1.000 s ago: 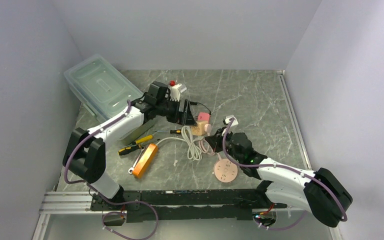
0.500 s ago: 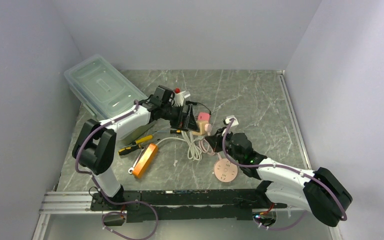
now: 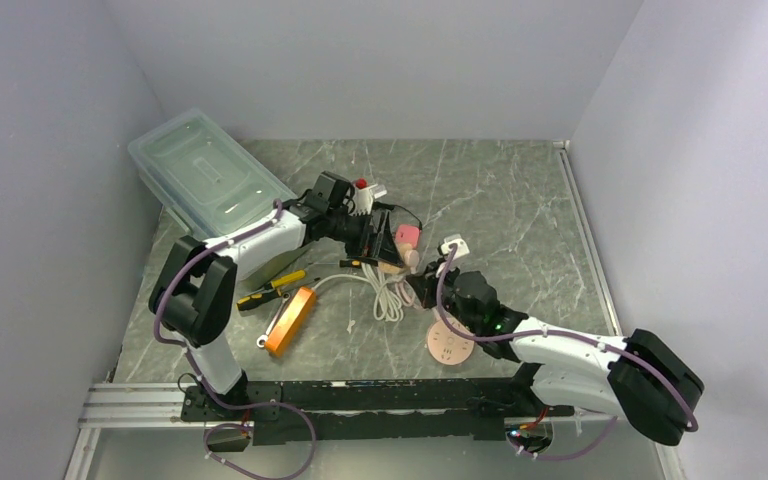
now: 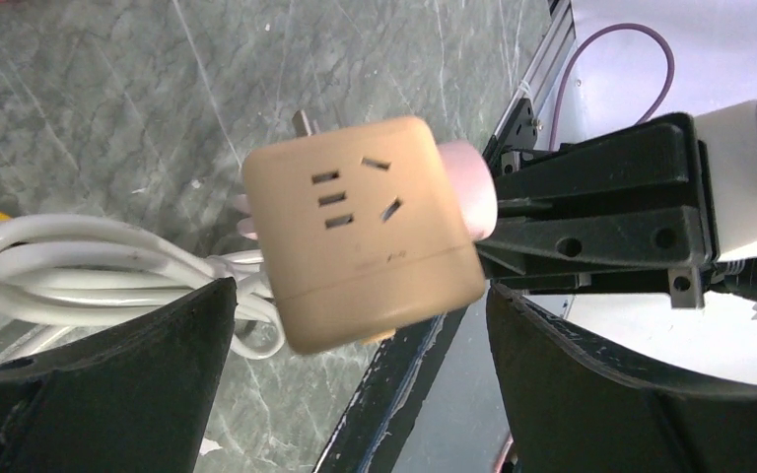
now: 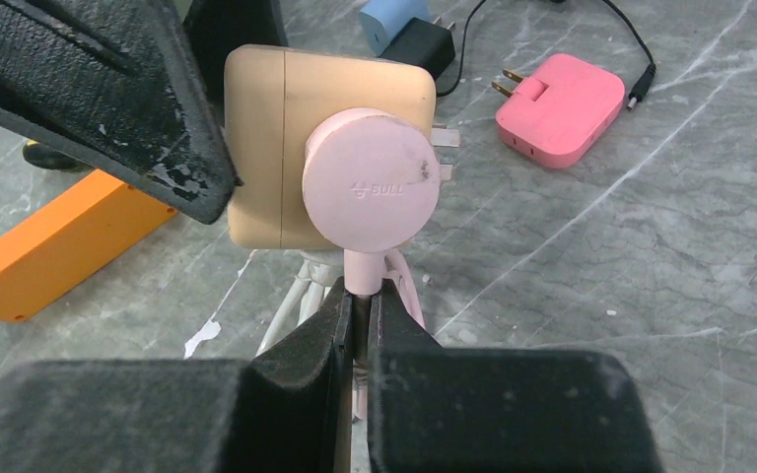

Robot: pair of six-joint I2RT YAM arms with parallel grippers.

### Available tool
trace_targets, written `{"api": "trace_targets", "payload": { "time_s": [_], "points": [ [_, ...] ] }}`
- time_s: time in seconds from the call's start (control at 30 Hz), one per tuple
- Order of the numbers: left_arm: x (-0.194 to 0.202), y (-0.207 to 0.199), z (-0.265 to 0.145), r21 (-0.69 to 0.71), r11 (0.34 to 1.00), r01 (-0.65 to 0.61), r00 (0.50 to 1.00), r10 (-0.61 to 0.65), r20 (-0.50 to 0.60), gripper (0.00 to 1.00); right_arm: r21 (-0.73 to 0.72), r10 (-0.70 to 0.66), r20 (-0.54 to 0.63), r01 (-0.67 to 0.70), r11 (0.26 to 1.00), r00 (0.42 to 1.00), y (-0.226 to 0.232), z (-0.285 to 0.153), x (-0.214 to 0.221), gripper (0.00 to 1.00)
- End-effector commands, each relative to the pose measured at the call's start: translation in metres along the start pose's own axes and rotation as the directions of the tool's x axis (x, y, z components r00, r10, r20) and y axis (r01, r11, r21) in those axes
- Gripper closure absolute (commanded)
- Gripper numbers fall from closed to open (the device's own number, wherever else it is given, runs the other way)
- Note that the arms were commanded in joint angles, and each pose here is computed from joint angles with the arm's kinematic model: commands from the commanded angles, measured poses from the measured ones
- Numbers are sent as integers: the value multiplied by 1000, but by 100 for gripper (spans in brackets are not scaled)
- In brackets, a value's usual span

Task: Pull the plug off the socket
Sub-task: Remove the plug from the socket.

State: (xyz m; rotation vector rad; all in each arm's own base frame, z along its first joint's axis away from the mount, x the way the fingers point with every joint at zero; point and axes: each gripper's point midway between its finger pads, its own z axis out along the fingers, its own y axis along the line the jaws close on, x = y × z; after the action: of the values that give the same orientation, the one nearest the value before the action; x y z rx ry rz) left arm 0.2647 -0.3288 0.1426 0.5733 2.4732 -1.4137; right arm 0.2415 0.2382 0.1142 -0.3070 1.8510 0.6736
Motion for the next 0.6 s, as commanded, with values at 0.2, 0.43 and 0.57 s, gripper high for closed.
{"api": "trace_targets", "payload": {
  "time_s": [0.2,0.43,0.57],
  "points": [
    [-4,-13,5,13,997,-74,997,74,-27,20,6,-44,150,44,999,988,20,7,-48,100],
    [0,-17,7,17,996,-87,995,87,-40,48,30,-46,150,42,999,988,16,7,-48,100],
    [1,-13,9,-3,996,-94,994,94,-47,74,16,-49,153,47,999,987,19,7,-49,100]
  ]
}}
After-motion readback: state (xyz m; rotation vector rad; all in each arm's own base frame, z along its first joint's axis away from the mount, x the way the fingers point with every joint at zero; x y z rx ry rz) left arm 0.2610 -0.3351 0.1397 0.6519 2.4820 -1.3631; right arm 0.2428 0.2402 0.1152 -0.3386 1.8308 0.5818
